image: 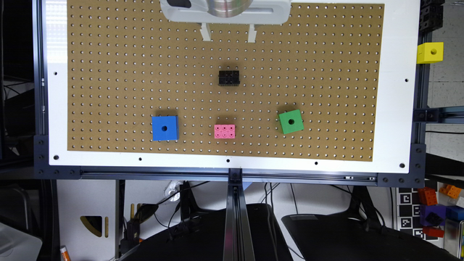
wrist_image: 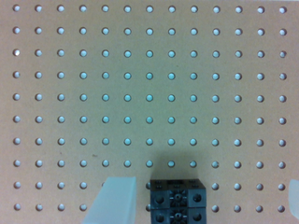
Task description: Pick up green block.
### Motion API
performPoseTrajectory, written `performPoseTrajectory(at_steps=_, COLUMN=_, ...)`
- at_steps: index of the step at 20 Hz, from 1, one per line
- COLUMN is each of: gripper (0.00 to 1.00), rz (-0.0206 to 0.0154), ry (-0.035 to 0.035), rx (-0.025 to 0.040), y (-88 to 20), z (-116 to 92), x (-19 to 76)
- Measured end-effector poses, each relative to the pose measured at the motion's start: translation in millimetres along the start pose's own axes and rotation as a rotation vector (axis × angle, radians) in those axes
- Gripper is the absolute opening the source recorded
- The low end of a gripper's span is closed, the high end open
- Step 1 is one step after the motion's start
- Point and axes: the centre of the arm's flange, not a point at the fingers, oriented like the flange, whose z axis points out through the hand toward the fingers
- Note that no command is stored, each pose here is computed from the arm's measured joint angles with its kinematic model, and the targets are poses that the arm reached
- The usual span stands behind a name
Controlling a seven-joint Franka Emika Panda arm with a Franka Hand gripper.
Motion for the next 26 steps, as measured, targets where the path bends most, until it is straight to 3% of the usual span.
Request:
performPoseTrajectory(at_steps=2, gripper=1.00, rz=-0.0003, ry=0.0000, rx=0.0000, y=-0.1, z=0, x=-0.1)
performPoseTrajectory(at_steps=4, gripper=1.00, rz=-0.0071, ry=0.0043, rx=0.0017, y=-9.7, z=-2, x=-8.2)
performPoseTrajectory(at_steps=7, gripper=1.00, rz=-0.0122, ry=0.0170, rx=0.0069, y=-30.9, z=-7, x=-23.4)
performPoseTrajectory(at_steps=10, gripper=1.00, rz=-0.0159, ry=0.0250, rx=0.0154, y=-60.5, z=-9, x=-26.2)
performPoseTrajectory(at_steps=13, gripper=1.00, rz=-0.0179, ry=0.0187, rx=0.0218, y=-97.4, z=-4, x=-25.3)
performPoseTrajectory(at_steps=15, gripper=1.00, rz=-0.0195, ry=0.0092, rx=0.0292, y=-125.4, z=1, x=-26.1)
performPoseTrajectory(at_steps=17, gripper=1.00, rz=-0.0208, ry=0.0004, rx=0.0345, y=-143.1, z=7, x=-24.4)
performPoseTrajectory(at_steps=20, gripper=1.00, rz=-0.0226, ry=-0.0053, rx=0.0426, y=-157.8, z=8, x=-26.1)
performPoseTrajectory(at_steps=23, gripper=1.00, rz=-0.0232, ry=-0.0052, rx=0.0507, y=-166.3, z=6, x=-33.0)
performPoseTrajectory(at_steps=26, gripper=1.00, rz=-0.0242, ry=-0.0052, rx=0.0548, y=-170.3, z=4, x=-36.5)
